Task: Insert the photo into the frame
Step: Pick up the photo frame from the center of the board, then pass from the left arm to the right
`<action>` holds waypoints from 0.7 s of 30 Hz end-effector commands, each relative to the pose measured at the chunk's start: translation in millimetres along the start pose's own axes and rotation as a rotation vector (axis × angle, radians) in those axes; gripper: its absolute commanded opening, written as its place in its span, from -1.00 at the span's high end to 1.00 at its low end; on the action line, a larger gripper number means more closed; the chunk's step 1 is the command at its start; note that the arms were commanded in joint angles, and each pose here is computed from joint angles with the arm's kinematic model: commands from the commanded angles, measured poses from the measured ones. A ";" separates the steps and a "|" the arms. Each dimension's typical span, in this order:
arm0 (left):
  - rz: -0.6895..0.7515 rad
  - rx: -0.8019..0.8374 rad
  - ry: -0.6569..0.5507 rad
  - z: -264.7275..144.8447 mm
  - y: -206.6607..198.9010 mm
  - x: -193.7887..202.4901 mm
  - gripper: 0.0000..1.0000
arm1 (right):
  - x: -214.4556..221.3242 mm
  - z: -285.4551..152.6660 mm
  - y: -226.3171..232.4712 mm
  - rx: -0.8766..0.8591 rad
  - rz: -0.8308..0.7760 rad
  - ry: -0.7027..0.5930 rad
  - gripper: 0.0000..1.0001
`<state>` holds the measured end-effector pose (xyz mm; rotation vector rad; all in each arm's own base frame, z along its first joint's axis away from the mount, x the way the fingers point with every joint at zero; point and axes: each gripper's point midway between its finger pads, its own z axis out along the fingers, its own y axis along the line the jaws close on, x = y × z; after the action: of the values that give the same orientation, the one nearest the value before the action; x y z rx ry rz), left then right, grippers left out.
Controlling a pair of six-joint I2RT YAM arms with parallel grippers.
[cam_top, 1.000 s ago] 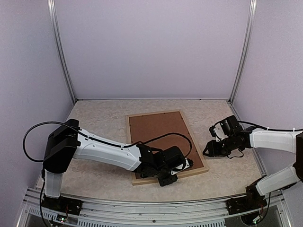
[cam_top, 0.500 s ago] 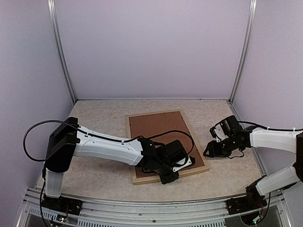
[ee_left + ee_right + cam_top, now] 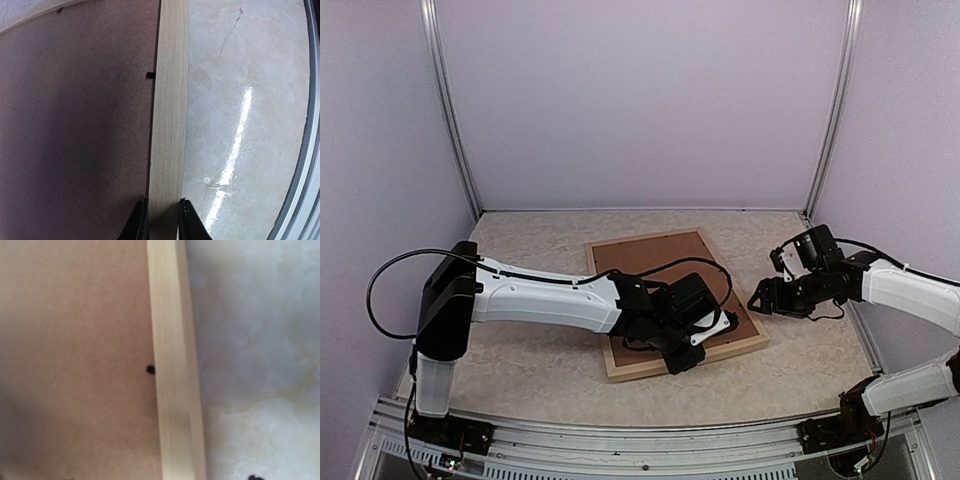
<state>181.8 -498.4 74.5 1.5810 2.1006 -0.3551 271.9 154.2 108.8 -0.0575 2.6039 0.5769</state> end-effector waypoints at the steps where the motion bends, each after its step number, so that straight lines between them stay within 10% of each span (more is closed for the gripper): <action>1: -0.074 -0.055 -0.132 -33.4 23.7 -40.3 1.00 | 13.1 0.5 -10.7 0.028 0.055 0.054 -0.50; 21: -0.119 -0.059 -0.132 -44.4 24.1 -9.7 1.00 | 37.5 44.6 22.4 -0.472 0.250 0.142 -0.20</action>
<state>181.5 -472.9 73.8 1.5519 2.1243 -0.3420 248.8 176.1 49.1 0.1096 2.6739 1.0862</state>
